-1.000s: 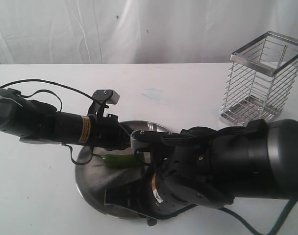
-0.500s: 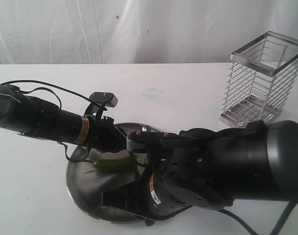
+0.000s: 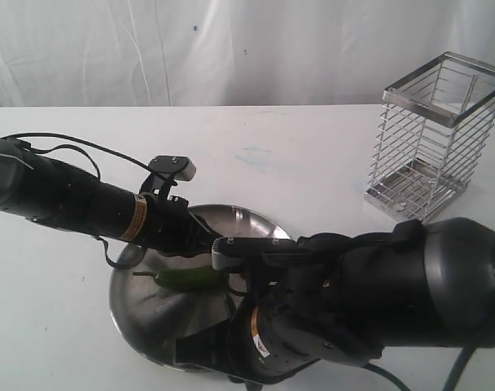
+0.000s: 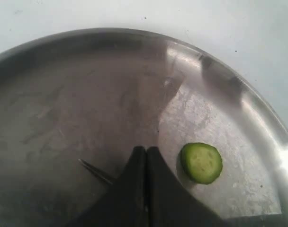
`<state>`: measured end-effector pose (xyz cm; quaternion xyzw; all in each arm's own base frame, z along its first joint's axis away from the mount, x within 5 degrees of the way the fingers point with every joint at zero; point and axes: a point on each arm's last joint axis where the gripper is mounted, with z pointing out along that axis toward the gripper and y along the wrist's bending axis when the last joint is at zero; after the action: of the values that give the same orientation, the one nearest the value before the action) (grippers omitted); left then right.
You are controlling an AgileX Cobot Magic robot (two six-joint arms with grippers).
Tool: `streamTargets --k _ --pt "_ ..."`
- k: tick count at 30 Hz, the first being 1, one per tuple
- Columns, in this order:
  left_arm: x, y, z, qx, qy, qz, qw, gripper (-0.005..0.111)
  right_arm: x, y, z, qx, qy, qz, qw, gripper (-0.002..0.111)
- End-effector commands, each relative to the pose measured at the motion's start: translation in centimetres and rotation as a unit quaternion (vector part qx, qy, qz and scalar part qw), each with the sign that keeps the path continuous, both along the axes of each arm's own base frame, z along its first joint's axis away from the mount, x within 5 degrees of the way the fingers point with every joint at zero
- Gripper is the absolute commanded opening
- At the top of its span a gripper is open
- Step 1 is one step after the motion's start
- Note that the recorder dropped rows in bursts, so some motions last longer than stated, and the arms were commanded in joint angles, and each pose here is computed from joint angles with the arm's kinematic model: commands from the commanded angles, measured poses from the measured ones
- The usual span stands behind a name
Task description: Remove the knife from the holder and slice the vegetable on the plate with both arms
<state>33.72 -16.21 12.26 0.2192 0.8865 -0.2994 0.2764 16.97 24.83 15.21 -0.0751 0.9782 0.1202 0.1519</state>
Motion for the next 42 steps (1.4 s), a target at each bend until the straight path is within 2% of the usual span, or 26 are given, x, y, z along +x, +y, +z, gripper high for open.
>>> streamTargets --k 1,14,20,24,33,42 --pt "-0.7 0.5 -1.3 0.04 0.008 -0.026 0.999 0.0 -0.3 -0.8 -1.4 -0.044 0.035 -0.029 0.998 0.0" --pt "-0.8 0.4 -1.2 0.035 0.01 -0.036 0.999 0.0 -1.4 -1.6 -1.8 -0.095 0.089 -0.013 0.991 0.0" --pt "-0.8 0.3 -1.2 0.031 0.01 -0.033 0.999 0.0 -1.2 -1.3 -1.7 -0.075 0.079 -0.012 0.994 0.0" --pt "-0.4 0.2 -0.6 0.011 0.0 -0.012 1.0 0.0 -1.0 -1.0 -1.7 -0.058 0.069 -0.011 0.996 0.0" --pt "0.6 1.5 5.9 -0.062 -0.097 0.048 0.992 0.0 -0.8 -1.0 -1.3 -0.055 0.053 0.001 0.997 0.0" --pt "0.0 2.9 10.7 -0.097 -0.152 0.073 0.981 0.0 0.1 -1.8 2.4 -0.003 -0.003 0.017 1.0 0.0"
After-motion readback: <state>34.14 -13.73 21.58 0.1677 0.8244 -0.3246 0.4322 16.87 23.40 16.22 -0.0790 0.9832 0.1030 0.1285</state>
